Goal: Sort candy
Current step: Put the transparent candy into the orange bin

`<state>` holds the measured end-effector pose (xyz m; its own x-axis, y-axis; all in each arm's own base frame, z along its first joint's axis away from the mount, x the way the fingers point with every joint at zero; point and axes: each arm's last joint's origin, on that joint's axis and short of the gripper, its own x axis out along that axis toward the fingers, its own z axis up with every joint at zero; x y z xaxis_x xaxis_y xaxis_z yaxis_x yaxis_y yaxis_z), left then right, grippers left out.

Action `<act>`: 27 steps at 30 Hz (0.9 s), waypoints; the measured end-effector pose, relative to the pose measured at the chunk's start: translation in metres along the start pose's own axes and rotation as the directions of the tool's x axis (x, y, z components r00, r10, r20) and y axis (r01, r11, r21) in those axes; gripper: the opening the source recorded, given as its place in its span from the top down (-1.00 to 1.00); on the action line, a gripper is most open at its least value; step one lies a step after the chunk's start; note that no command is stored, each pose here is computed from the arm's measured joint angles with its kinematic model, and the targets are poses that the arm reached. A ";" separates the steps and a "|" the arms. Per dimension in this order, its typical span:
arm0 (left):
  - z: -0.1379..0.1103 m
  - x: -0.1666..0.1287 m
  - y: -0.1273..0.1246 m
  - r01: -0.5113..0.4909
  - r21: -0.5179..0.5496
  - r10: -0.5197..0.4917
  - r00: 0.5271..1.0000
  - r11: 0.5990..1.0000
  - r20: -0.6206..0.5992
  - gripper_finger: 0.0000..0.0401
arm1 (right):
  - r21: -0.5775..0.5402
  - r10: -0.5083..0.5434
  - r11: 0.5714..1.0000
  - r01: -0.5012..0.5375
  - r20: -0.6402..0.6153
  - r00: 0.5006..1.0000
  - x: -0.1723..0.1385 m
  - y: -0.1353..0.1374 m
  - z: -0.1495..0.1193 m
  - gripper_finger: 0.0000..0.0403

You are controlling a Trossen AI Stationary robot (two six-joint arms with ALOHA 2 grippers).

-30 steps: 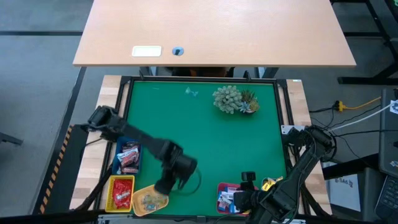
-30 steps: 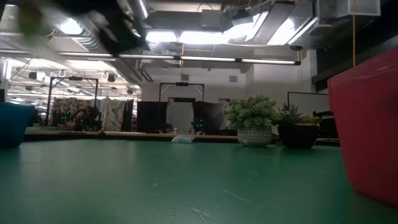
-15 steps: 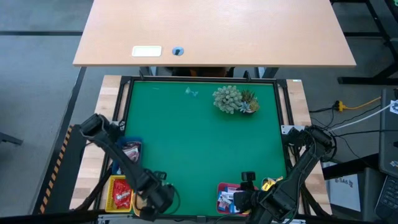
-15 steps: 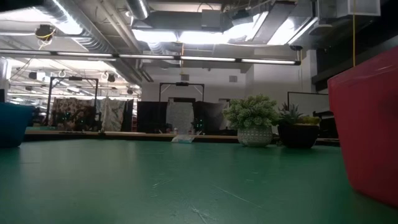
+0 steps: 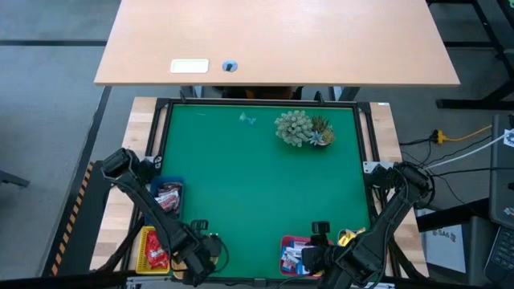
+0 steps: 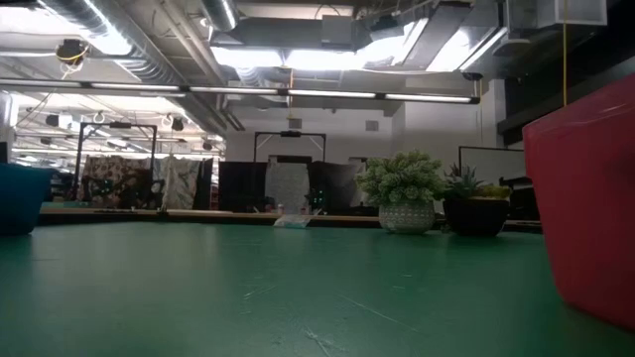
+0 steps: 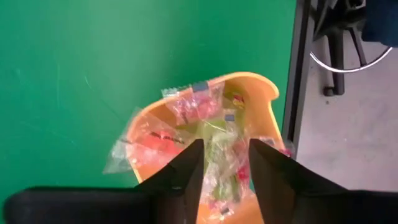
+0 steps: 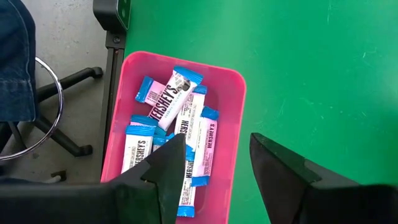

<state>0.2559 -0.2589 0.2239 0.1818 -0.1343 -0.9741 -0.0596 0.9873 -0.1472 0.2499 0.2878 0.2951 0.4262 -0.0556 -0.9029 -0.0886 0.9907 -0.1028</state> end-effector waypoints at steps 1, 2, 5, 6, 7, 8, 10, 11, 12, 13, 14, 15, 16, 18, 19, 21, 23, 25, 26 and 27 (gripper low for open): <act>0.001 0.000 0.000 -0.001 -0.001 0.001 1.000 1.000 0.000 0.41 | 0.000 0.000 1.000 0.000 0.000 1.000 0.000 0.000 0.000 0.11; 0.001 0.001 0.000 -0.003 0.002 0.003 1.000 1.000 0.001 0.37 | 0.000 0.000 1.000 0.000 0.000 1.000 0.000 0.000 0.000 0.11; 0.004 0.003 0.002 -0.009 -0.006 0.009 1.000 1.000 0.004 0.29 | 0.000 0.000 1.000 0.000 0.000 1.000 0.000 0.000 0.000 0.11; 0.004 0.003 0.003 -0.009 -0.007 0.009 1.000 1.000 0.005 0.28 | 0.000 0.000 1.000 0.000 0.000 1.000 0.000 0.000 0.000 0.11; 0.005 0.003 0.003 -0.006 -0.009 0.006 1.000 1.000 0.009 0.27 | 0.000 0.000 1.000 0.000 0.000 1.000 0.000 0.000 0.000 0.11; 0.006 0.003 0.003 -0.001 -0.012 0.001 1.000 1.000 0.015 0.27 | 0.000 0.000 1.000 0.000 0.000 1.000 0.000 0.000 0.000 0.11; 0.009 0.003 0.004 0.000 -0.016 0.001 1.000 1.000 0.024 0.27 | 0.000 -0.001 1.000 0.001 -0.001 1.000 0.000 0.000 0.000 0.11; 0.010 0.003 0.006 -0.005 -0.025 0.006 1.000 1.000 0.028 0.27 | 0.000 -0.001 1.000 0.001 -0.001 1.000 0.000 0.000 0.000 0.11; 0.013 0.003 0.008 -0.011 -0.036 0.012 0.999 0.999 0.036 0.27 | -0.001 -0.001 1.000 0.001 -0.001 1.000 0.000 0.000 0.000 0.11; 0.015 0.003 0.010 -0.021 -0.045 0.023 0.999 0.999 0.047 0.27 | -0.001 -0.001 1.000 0.001 -0.001 1.000 0.000 0.000 0.000 0.11; 0.019 0.003 0.013 -0.033 -0.057 0.036 0.998 0.998 0.059 0.27 | -0.001 -0.001 1.000 0.001 -0.001 1.000 0.000 0.000 0.000 0.11; 0.022 0.004 0.017 -0.046 -0.070 0.051 0.996 0.996 0.071 0.27 | -0.001 -0.001 1.000 0.001 -0.001 1.000 0.000 0.000 0.000 0.11; 0.027 0.004 0.022 -0.058 -0.086 0.065 0.994 0.995 0.083 0.27 | -0.001 -0.001 1.000 0.001 -0.001 1.000 0.000 0.000 0.000 0.11; 0.037 0.004 0.033 -0.080 -0.088 0.089 0.991 0.993 0.099 0.28 | -0.001 -0.001 1.000 0.001 -0.001 1.000 0.000 0.000 0.000 0.11; 0.043 0.004 0.040 -0.092 -0.067 0.098 0.990 0.994 0.103 0.28 | -0.001 -0.001 1.000 0.001 -0.001 1.000 0.000 0.000 0.000 0.11; 0.055 0.003 0.054 -0.117 -0.004 0.117 0.987 0.993 0.110 0.28 | -0.001 -0.001 1.000 0.001 -0.001 1.000 0.000 0.000 0.000 0.11; 0.068 0.003 0.070 -0.154 0.069 0.144 0.981 0.986 0.131 0.28 | -0.001 -0.001 1.000 0.001 -0.001 1.000 0.000 0.000 0.000 0.11; 0.081 0.002 0.087 -0.216 0.137 0.192 0.967 0.967 0.170 0.28 | 0.000 0.000 1.000 0.000 0.000 1.000 0.000 0.000 0.000 0.11; 0.088 0.001 0.096 -0.255 0.167 0.220 0.954 0.952 0.202 0.28 | 0.001 0.000 1.000 0.000 0.000 1.000 0.000 0.000 0.000 0.11; 0.094 0.000 0.103 -0.301 0.197 0.253 0.938 0.933 0.237 0.28 | 0.001 0.001 1.000 -0.001 0.001 1.000 0.000 0.000 0.000 0.11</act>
<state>0.3424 -0.1488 0.2246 0.3880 0.1435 -0.9104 0.0832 0.9783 0.1897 0.2500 0.2878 0.2951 0.4267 -0.0550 -0.9027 -0.0882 0.9909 -0.1021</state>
